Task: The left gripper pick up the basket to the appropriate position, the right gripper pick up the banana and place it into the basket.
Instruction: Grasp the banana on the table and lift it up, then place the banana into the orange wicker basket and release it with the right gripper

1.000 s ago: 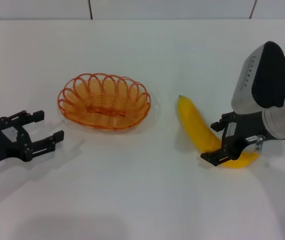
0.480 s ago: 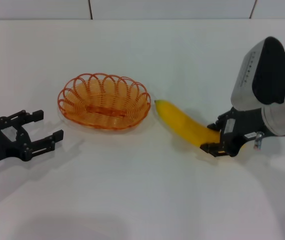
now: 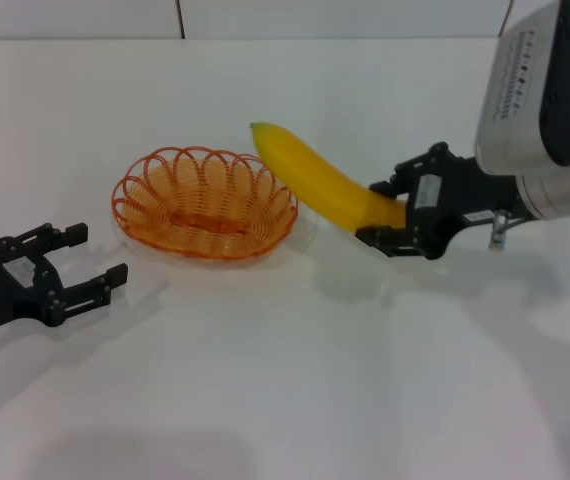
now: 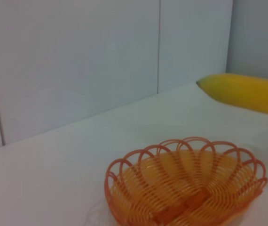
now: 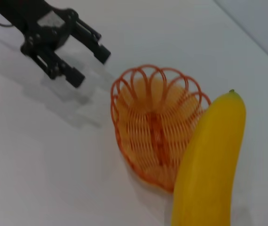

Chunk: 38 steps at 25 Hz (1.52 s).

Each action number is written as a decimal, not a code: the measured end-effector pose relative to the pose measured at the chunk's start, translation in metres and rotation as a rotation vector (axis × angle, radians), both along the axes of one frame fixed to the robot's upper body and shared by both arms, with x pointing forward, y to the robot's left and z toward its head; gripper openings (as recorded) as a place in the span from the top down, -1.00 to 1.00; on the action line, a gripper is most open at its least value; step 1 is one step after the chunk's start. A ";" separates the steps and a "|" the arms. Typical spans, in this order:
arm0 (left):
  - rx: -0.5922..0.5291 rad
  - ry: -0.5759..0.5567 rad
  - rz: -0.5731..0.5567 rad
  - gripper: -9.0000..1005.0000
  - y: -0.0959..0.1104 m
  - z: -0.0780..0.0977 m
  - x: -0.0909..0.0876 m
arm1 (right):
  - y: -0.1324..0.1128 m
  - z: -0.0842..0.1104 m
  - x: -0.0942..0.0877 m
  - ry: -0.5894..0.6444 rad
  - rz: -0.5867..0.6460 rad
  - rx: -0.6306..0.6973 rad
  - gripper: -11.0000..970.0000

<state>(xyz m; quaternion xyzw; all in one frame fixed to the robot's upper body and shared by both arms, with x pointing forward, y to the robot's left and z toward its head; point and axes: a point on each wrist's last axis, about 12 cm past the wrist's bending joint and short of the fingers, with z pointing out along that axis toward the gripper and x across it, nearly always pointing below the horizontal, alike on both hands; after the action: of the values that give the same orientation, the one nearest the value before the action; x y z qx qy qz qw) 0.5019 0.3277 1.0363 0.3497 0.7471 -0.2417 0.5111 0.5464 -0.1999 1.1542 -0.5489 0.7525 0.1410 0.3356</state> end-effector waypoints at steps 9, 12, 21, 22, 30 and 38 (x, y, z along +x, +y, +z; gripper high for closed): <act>-0.003 -0.005 -0.001 -0.56 -0.001 0.000 0.001 | 0.048 0.000 0.011 -0.127 0.100 0.023 -0.04; -0.002 -0.006 -0.004 -0.56 -0.002 0.001 0.002 | 0.067 -0.006 0.016 -0.168 0.116 0.026 -0.04; -0.001 -0.007 -0.010 -0.56 -0.003 0.001 0.003 | 0.101 -0.021 0.028 -0.137 0.161 0.007 -0.04; -0.001 -0.007 -0.010 -0.56 -0.003 0.001 0.003 | 0.104 -0.022 0.030 -0.134 0.158 0.002 -0.04; -0.002 -0.009 -0.013 -0.57 -0.004 0.001 0.004 | 0.118 -0.029 0.040 -0.136 0.161 -0.037 -0.04; -0.003 -0.010 -0.014 -0.57 -0.005 0.002 0.004 | 0.120 -0.031 0.041 -0.133 0.170 -0.055 -0.04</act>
<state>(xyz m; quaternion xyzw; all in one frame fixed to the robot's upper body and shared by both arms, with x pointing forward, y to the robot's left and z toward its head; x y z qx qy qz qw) 0.5057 0.3231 1.0378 0.3551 0.7417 -0.2448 0.5136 0.5869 -0.0804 1.1232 -0.6280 0.6829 0.1116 0.3562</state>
